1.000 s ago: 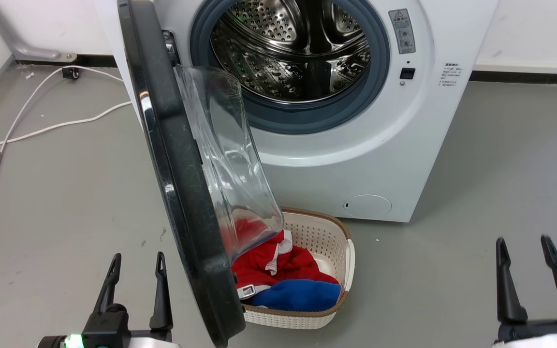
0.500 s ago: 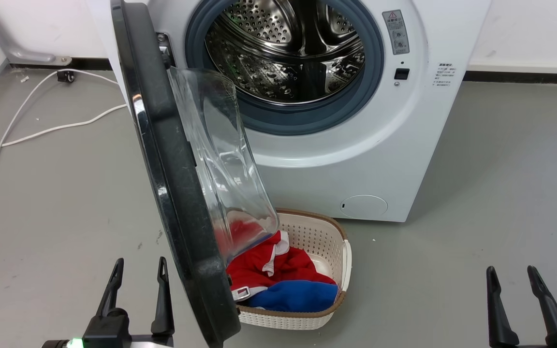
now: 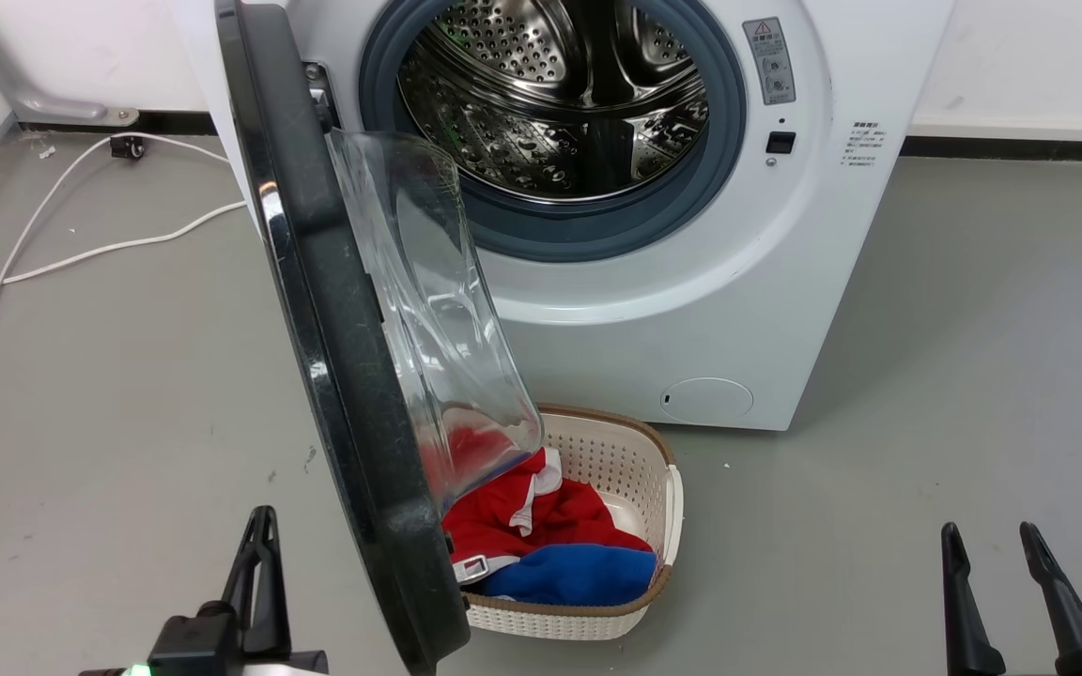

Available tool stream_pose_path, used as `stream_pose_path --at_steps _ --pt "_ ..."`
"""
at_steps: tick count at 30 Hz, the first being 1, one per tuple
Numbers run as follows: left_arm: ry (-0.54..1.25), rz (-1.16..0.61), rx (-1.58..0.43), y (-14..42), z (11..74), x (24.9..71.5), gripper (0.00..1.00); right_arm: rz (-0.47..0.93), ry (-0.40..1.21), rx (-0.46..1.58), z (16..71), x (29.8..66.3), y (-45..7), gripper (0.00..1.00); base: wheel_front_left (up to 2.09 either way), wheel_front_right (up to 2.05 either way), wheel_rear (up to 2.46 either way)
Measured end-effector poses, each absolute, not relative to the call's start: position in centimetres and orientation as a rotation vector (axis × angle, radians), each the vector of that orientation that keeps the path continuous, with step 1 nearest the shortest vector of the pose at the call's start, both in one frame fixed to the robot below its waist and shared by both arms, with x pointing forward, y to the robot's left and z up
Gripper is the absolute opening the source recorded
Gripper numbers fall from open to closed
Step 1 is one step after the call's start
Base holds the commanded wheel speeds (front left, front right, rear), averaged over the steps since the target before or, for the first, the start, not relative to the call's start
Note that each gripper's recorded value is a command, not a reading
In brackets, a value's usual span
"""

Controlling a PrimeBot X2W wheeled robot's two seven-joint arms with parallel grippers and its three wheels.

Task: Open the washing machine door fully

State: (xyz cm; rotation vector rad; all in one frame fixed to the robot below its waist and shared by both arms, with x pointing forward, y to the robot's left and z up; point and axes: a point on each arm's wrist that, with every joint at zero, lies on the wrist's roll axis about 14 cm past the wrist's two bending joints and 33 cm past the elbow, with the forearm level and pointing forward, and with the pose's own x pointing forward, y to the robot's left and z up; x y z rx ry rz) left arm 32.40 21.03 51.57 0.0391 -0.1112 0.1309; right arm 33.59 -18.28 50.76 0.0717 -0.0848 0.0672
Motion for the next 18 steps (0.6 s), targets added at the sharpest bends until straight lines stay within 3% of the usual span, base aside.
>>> stream_pose_path --at_steps 7,18 --pt "-0.17 0.206 0.016 23.2 53.4 32.1 0.0 0.071 -0.085 0.076 50.8 33.6 -18.1 1.0 0.0 0.0 0.0" --pt "-0.446 0.364 0.067 28.2 62.2 30.1 0.0 0.083 -0.085 0.081 50.8 33.7 -17.8 1.0 0.0 0.0 0.0"
